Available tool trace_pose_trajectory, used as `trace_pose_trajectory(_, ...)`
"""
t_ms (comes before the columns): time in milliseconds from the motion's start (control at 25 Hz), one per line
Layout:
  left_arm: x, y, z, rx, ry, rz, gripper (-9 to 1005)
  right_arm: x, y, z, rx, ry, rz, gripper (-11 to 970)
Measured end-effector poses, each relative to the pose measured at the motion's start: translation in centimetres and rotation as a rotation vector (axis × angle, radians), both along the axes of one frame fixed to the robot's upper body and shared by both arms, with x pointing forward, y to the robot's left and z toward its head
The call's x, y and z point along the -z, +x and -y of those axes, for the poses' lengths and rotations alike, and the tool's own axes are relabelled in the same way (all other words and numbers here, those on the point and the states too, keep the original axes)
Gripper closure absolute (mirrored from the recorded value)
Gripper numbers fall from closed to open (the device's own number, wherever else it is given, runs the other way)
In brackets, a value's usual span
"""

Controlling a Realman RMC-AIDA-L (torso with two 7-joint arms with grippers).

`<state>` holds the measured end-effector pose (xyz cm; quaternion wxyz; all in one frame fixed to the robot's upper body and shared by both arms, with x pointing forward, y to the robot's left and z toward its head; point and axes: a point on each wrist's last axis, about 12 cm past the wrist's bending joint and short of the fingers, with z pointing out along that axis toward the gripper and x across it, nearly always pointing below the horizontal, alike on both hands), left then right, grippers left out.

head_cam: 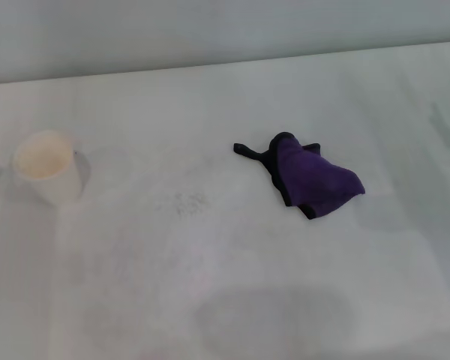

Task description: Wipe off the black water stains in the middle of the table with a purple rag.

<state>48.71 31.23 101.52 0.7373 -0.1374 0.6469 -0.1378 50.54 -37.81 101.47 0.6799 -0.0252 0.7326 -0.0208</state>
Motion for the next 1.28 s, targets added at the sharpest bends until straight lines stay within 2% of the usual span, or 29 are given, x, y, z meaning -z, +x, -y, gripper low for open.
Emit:
trace_pose_trajectory(200,0.0,0.0,-0.2,-0.003,0.01,-0.004,116,0.7,-0.2,-0.5,-0.005,0.009,-0.037,103)
trace_pose_trajectory(840,0.2,0.8,-0.2,0.004,0.021,-0.041,117,0.7,-0.2,-1.1,-0.001,0.097,-0.027,103)
trace_pose_trajectory(1280,0.4,0.4,0.2,0.013,0.014,-0.044,116,0.7,-0.4,-0.9,0.006,0.126,-0.021,103)
